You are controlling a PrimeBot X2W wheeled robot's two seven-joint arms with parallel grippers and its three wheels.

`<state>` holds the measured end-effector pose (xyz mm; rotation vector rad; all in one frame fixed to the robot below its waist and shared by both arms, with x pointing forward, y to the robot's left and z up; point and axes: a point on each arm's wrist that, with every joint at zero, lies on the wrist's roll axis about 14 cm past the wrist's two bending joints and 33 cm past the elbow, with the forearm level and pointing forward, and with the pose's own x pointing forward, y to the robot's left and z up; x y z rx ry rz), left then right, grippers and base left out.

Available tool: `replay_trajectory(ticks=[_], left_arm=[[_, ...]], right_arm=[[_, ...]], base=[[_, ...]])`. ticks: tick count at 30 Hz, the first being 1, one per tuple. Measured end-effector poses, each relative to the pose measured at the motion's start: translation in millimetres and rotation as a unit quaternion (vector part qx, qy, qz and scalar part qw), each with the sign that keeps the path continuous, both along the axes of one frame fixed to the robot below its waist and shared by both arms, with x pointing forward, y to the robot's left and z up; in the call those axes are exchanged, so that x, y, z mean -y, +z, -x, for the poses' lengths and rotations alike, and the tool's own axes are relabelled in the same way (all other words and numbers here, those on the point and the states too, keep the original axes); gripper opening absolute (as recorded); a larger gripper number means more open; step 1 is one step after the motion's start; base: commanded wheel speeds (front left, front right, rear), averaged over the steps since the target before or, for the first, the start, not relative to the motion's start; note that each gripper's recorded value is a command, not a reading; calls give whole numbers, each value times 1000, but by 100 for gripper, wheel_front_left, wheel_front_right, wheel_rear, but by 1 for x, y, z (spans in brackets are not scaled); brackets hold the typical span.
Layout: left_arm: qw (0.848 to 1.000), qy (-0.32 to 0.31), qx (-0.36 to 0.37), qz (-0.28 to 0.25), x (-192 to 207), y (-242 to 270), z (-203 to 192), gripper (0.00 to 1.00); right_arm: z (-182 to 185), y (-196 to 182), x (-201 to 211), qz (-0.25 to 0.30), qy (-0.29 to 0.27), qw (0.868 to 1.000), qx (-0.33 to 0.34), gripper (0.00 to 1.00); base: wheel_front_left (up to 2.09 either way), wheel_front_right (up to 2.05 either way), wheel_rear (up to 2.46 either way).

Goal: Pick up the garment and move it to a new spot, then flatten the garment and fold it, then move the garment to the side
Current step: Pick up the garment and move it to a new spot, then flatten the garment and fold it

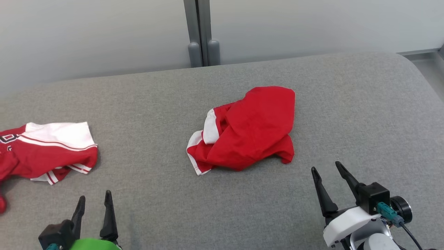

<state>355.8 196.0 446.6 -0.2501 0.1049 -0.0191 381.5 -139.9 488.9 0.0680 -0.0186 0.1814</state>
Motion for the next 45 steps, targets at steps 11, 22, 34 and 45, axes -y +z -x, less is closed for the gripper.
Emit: replay_trajectory(ticks=[11,22,34,45], left_arm=[[1000,13,-14,15,7,-10,32,100],[999,6,-20,33,12,-12,18,100],[997,48,-44,46,-13,-24,24,100],[993,93,-52,46,-36,-28,48,100]], right_arm=[[8,-17,-8,-2,11,1000,-28,100],[-76,16,-75,21,102,994,5,100],[-142,-19,-140,88,173,975,-108,100],[-143,-1,-176,53,206,975,-68,0]], base=[[0,0,0],[0,0,0],[0,0,0],[0,0,0]])
